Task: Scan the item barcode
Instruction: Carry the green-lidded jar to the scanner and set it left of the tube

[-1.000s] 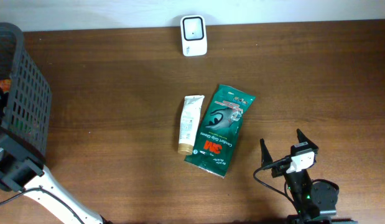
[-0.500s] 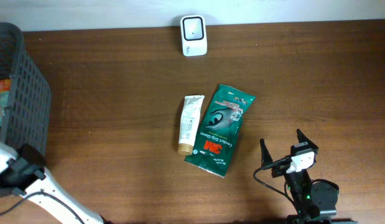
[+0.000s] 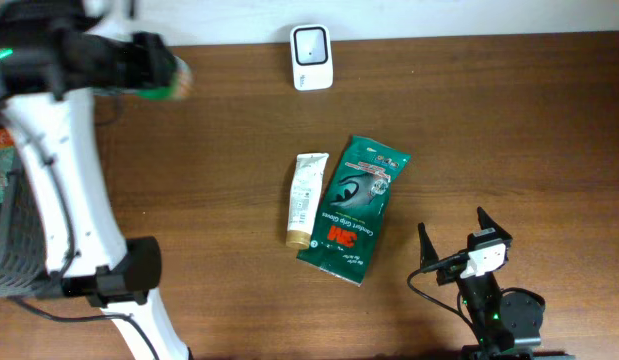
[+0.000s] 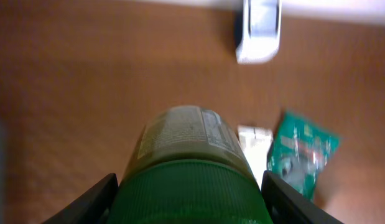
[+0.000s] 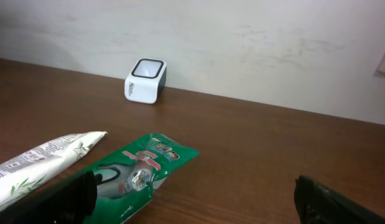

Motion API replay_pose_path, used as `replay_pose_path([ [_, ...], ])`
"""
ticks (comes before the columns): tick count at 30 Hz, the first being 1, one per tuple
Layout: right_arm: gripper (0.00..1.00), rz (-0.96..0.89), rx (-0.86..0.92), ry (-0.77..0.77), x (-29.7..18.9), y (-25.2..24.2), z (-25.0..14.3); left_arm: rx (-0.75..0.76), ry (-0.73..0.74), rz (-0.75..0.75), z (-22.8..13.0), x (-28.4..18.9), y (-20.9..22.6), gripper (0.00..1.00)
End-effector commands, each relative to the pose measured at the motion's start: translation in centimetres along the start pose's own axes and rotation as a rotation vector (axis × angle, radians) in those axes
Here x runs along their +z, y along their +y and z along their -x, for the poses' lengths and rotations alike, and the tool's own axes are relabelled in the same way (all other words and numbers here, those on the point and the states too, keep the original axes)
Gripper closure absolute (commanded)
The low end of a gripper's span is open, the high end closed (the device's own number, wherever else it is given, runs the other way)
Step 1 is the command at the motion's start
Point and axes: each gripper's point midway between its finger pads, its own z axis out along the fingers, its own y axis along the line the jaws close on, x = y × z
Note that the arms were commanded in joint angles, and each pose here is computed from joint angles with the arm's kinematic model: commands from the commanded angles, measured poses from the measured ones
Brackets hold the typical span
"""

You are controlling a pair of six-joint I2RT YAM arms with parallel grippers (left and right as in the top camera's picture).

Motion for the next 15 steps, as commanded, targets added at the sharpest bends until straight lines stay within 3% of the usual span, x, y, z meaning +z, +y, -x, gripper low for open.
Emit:
replay_pose_path([
  [1, 0.02, 0.002, -0.003, 0.002, 0.0, 0.0, -0.3, 0.052, 0.24, -0.011, -4.7, 7.3, -3.0, 0.42],
  [7, 0.02, 0.002, -0.003, 0.002, 0.0, 0.0, -0.3, 0.155, 0.409, 0.022, -12.1, 18.7, -5.1, 0.43],
  [15, 0.02, 0.002, -0.003, 0.002, 0.0, 0.0, -0.3, 0.142, 0.419, 0.059, -17.1, 24.8, -4.2, 0.41],
])
